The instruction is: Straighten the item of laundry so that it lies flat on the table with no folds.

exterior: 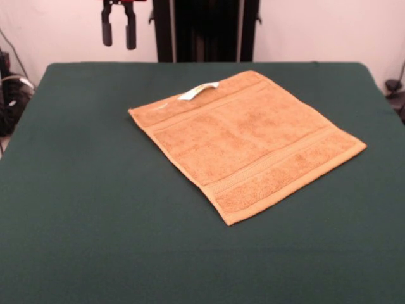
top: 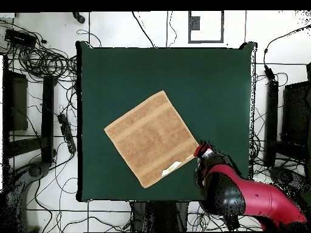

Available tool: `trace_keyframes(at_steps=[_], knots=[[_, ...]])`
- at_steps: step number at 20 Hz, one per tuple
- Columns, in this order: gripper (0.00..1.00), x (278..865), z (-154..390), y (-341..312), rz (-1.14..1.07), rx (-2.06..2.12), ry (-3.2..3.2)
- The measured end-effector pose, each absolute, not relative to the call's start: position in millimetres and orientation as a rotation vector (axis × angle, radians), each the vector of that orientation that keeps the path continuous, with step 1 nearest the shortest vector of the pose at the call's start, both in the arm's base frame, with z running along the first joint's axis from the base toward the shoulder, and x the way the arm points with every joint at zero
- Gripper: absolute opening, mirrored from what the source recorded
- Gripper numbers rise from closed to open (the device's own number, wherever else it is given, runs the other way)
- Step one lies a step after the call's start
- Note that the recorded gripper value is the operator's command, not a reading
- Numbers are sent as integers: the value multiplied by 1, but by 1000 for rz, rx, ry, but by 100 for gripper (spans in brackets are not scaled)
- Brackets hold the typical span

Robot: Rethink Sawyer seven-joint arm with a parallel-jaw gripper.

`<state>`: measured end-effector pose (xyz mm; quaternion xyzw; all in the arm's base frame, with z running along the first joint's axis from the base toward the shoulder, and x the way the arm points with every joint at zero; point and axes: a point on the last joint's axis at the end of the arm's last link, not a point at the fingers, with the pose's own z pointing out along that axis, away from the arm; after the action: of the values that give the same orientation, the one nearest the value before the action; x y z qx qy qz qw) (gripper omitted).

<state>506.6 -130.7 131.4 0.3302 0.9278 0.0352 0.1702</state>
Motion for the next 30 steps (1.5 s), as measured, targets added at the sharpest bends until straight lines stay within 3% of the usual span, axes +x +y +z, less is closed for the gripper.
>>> trace_keyframes(at_steps=[30], knots=[[100, 483, 173, -101, 39, 927, 2646]])
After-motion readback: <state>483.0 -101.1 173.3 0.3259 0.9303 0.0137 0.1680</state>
